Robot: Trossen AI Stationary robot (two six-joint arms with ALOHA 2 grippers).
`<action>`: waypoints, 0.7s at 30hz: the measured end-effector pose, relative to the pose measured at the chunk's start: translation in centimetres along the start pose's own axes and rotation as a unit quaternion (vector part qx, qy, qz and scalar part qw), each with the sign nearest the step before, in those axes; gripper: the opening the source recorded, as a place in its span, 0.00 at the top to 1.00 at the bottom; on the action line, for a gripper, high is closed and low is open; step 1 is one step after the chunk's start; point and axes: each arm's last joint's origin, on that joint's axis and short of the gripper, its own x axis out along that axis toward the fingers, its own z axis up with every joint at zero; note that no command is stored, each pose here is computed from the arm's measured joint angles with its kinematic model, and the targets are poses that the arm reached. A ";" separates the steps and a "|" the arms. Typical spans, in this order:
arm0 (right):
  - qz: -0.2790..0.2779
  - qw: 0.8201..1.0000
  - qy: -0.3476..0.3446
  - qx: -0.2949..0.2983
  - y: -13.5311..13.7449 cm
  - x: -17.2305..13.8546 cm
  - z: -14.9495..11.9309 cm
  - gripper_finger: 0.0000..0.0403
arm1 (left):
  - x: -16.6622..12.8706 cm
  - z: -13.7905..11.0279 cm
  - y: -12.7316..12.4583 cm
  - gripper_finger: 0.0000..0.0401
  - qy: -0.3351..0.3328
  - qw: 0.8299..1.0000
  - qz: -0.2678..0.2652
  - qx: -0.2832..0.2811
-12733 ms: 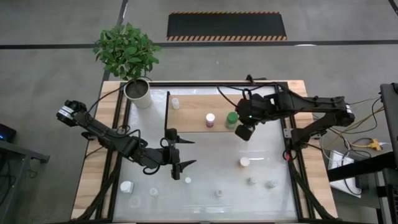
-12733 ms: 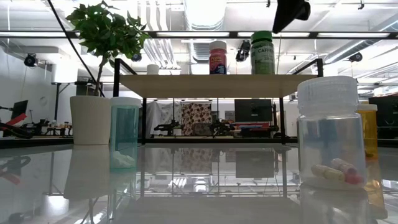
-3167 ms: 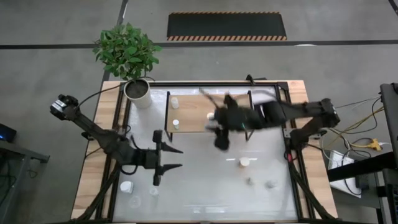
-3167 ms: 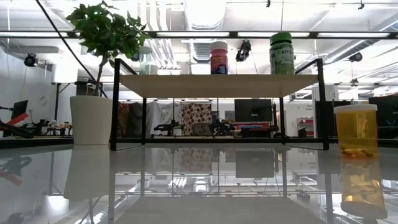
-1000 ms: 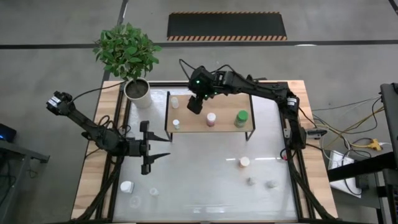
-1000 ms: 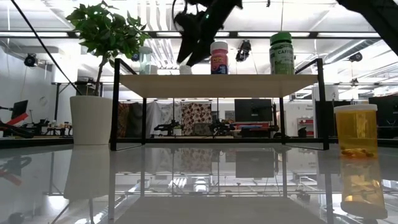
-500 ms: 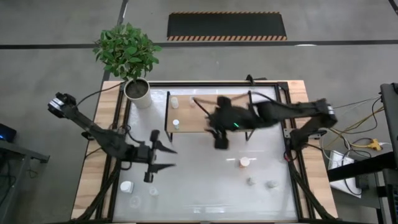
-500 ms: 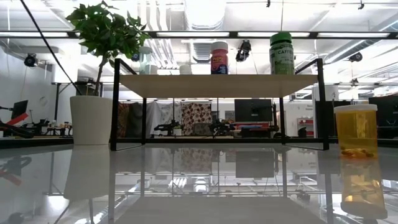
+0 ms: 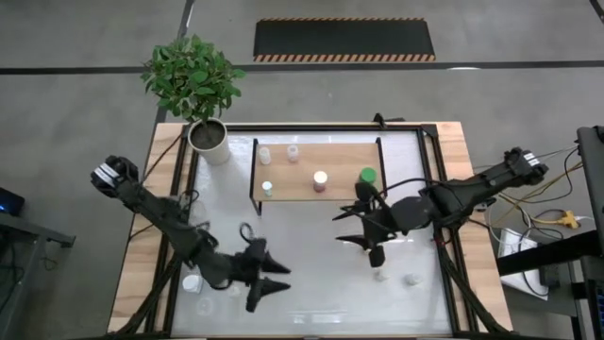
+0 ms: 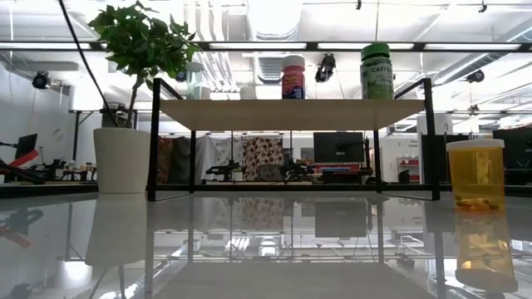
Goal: Pick and place medicine bottles onto shelf by color
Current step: Put the transparent pill bottle on the shelf
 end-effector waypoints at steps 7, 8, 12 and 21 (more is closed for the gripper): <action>-0.003 1.000 -0.008 0.003 -0.2 -0.8 -0.6 0.51 | -0.8 -4.3 -1.4 0.53 0.209 0.917 0.245 -0.233; -0.003 1.000 -0.008 0.003 -0.1 -0.8 -0.7 0.51 | -1.1 -4.7 -1.6 0.53 0.223 0.901 0.278 -0.246; -0.002 1.000 -0.007 -0.006 -0.1 -0.8 -0.7 0.51 | -1.6 -6.5 -1.7 0.53 0.233 0.855 0.379 -0.268; -0.003 1.000 -0.009 -0.007 -0.1 -0.7 -0.6 0.51 | -1.2 -8.5 -1.2 0.53 0.260 0.817 0.430 -0.284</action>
